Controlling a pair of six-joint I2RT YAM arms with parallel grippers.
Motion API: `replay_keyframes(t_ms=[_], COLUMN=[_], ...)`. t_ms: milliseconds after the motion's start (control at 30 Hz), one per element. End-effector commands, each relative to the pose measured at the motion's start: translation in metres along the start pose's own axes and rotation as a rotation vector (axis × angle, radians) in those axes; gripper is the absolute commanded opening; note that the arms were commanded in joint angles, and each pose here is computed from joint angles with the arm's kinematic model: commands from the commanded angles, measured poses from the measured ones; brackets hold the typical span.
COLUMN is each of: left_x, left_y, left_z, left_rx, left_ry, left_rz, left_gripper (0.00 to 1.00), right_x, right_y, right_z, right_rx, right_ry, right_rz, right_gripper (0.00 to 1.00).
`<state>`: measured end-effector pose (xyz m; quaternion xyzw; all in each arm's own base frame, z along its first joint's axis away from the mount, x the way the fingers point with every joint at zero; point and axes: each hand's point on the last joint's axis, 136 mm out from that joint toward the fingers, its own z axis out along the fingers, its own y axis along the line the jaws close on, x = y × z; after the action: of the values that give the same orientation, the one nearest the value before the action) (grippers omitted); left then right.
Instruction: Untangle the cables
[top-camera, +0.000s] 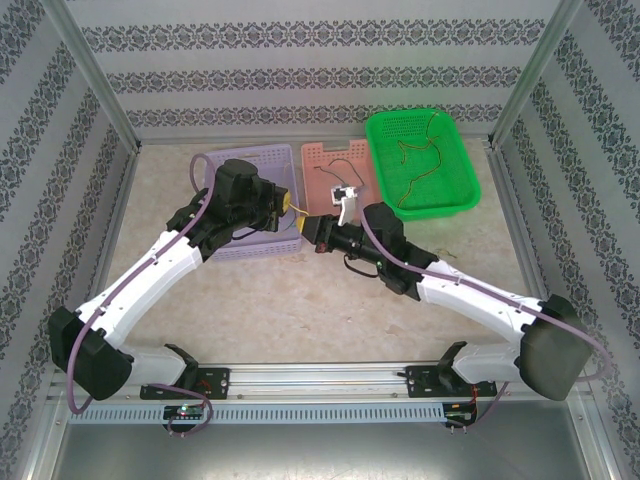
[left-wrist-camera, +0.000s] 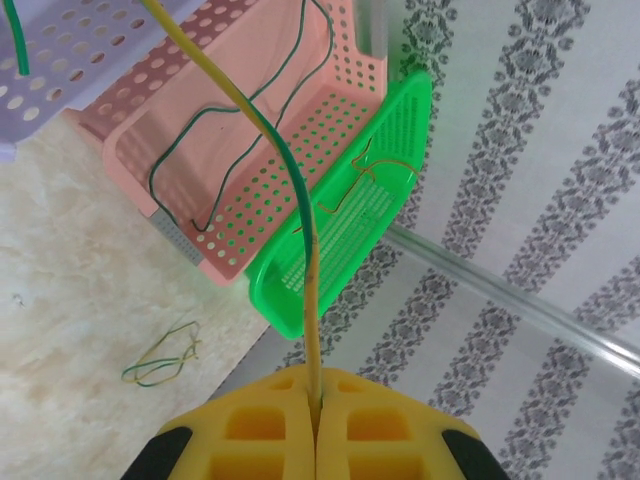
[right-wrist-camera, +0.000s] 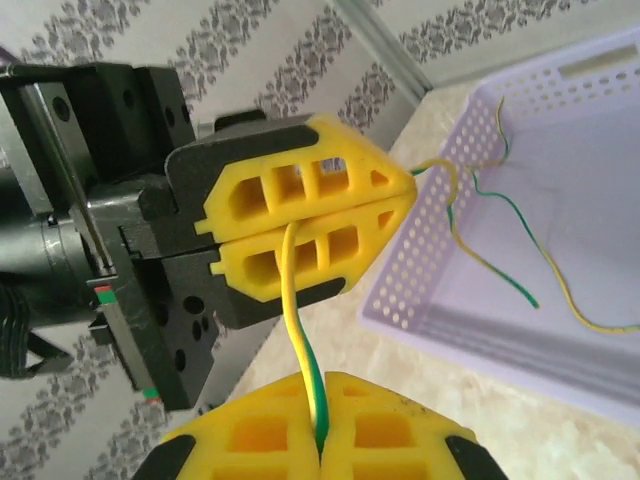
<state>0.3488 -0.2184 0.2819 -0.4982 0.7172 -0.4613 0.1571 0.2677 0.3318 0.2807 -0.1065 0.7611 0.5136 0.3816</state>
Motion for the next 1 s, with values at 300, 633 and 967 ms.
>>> replay_keyframes(t_ms=[300, 633, 967], left_x=[0.016, 0.007, -0.008], left_y=[-0.045, -0.047, -0.049], left_z=[0.003, -0.009, -0.015], left_rx=[-0.006, -0.015, -0.057], left_ry=[0.121, 0.063, 0.008], left_rz=[0.747, 1.012, 1.121], left_gripper=[0.0, 0.0, 0.0], right_x=[0.111, 0.12, 0.11], right_y=[0.026, 0.036, 0.033], right_z=[-0.036, -0.042, -0.046], right_rx=[-0.179, -0.228, -0.234], right_ry=[0.754, 0.931, 0.92], right_rz=[0.073, 0.108, 0.117], right_gripper=[0.0, 0.0, 0.0])
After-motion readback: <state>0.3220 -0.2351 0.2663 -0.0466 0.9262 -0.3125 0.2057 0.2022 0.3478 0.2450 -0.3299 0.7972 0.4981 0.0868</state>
